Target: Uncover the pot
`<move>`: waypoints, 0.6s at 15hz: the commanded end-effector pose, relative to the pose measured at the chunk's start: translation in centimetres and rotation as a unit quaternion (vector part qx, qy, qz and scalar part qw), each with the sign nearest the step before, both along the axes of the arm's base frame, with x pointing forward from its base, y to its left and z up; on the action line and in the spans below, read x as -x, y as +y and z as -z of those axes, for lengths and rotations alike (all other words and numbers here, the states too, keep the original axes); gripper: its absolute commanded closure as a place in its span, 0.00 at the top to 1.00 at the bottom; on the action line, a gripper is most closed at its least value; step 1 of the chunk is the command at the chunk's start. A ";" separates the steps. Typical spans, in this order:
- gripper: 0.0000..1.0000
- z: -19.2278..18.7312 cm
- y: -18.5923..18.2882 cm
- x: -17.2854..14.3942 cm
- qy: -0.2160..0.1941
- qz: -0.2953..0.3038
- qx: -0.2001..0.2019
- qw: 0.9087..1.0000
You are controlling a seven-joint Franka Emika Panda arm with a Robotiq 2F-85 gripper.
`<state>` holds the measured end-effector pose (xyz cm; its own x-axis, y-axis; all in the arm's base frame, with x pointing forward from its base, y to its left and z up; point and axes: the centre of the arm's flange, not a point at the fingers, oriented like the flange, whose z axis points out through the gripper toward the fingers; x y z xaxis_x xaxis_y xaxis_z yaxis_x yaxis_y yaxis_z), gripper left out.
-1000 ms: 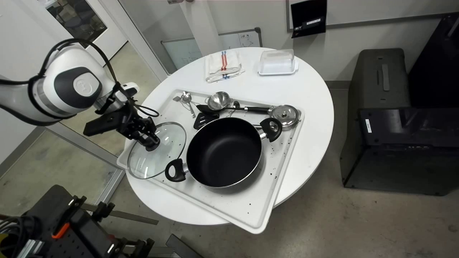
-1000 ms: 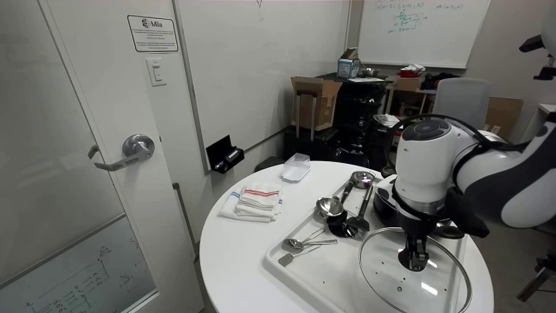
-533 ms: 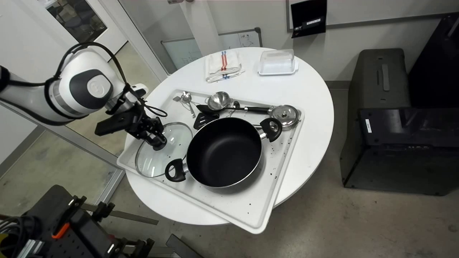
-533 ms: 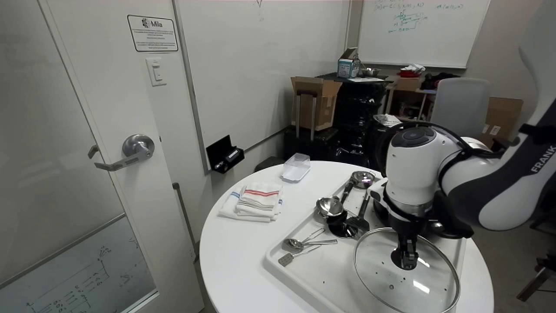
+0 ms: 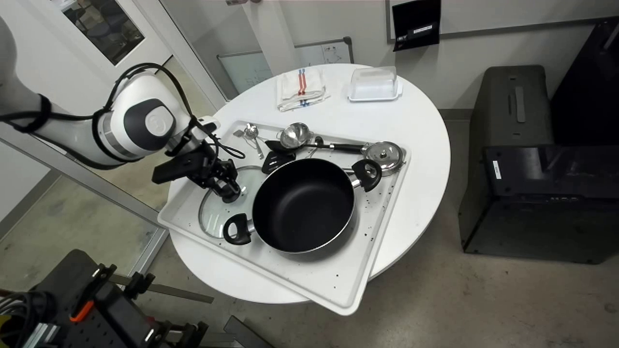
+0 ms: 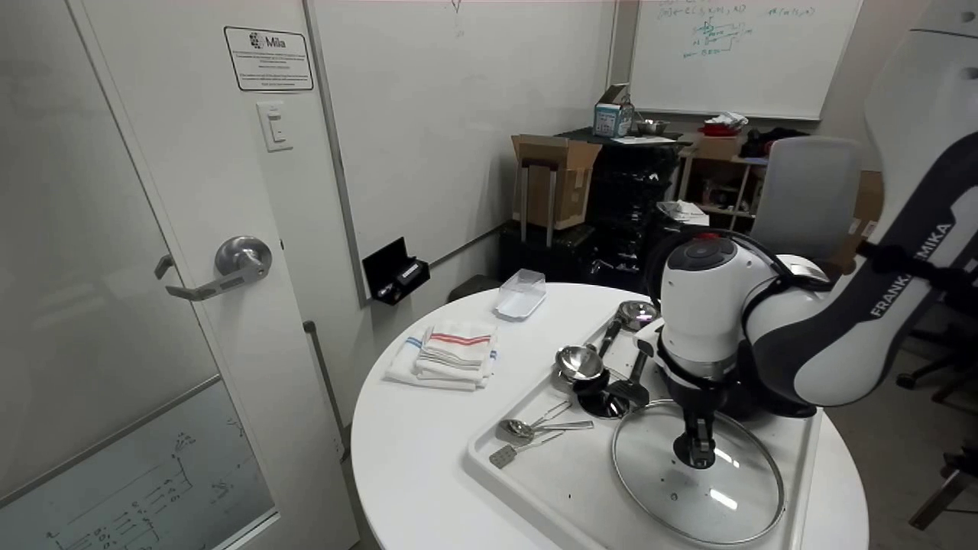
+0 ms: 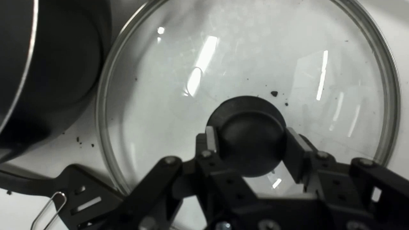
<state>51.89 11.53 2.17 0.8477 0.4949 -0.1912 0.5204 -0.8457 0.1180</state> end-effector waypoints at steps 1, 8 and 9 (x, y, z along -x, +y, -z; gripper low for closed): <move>0.26 0.6 -0.6 -1.4 0.001 -0.014 -0.003 1.000; 0.98 -0.5 -1.3 -0.7 0.007 -0.021 -0.001 1.000; 1.00 -1.0 -1.5 -0.4 0.009 -0.021 0.000 1.000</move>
